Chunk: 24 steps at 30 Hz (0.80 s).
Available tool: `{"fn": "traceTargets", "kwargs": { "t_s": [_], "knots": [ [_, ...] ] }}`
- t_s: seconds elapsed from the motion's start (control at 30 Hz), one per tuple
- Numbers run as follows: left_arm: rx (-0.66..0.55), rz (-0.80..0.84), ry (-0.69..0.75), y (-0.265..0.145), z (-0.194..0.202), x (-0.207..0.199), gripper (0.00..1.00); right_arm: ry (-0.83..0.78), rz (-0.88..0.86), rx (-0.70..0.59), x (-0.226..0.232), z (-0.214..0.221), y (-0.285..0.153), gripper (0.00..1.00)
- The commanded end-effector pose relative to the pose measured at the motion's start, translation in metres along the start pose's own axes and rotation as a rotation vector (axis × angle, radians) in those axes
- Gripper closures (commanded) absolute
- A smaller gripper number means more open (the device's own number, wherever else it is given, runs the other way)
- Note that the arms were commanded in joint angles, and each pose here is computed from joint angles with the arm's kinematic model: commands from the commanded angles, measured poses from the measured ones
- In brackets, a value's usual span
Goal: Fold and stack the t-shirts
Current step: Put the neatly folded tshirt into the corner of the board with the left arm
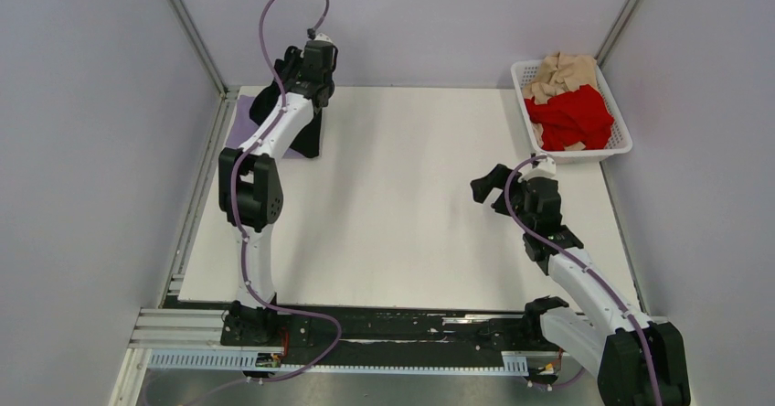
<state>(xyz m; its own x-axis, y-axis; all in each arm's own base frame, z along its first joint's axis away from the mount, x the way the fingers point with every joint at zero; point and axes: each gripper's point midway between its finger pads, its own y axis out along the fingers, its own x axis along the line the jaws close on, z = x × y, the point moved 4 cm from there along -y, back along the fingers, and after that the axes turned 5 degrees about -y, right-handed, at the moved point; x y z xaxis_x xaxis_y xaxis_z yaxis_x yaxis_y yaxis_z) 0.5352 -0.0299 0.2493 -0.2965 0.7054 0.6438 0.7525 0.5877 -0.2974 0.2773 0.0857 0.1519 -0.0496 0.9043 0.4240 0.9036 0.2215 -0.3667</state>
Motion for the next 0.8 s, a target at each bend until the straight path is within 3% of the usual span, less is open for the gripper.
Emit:
{"fn": "traceTargets", "kwargs": {
  "t_s": [0.0, 0.33, 0.77],
  "knots": [
    [-0.076, -0.055, -0.052, -0.018, -0.037, 0.042, 1.0, 0.028, 0.043, -0.054, -0.005, -0.009, 0.0, 0.0],
    [-0.117, 0.017, -0.063, -0.042, -0.048, 0.066, 1.0, 0.037, 0.037, -0.07, -0.003, -0.012, -0.005, 0.0],
    [-0.12, 0.071, -0.056, -0.041, -0.046, 0.065, 1.0, 0.038, 0.044, -0.068, -0.004, -0.012, -0.008, 0.0]
  ]
}}
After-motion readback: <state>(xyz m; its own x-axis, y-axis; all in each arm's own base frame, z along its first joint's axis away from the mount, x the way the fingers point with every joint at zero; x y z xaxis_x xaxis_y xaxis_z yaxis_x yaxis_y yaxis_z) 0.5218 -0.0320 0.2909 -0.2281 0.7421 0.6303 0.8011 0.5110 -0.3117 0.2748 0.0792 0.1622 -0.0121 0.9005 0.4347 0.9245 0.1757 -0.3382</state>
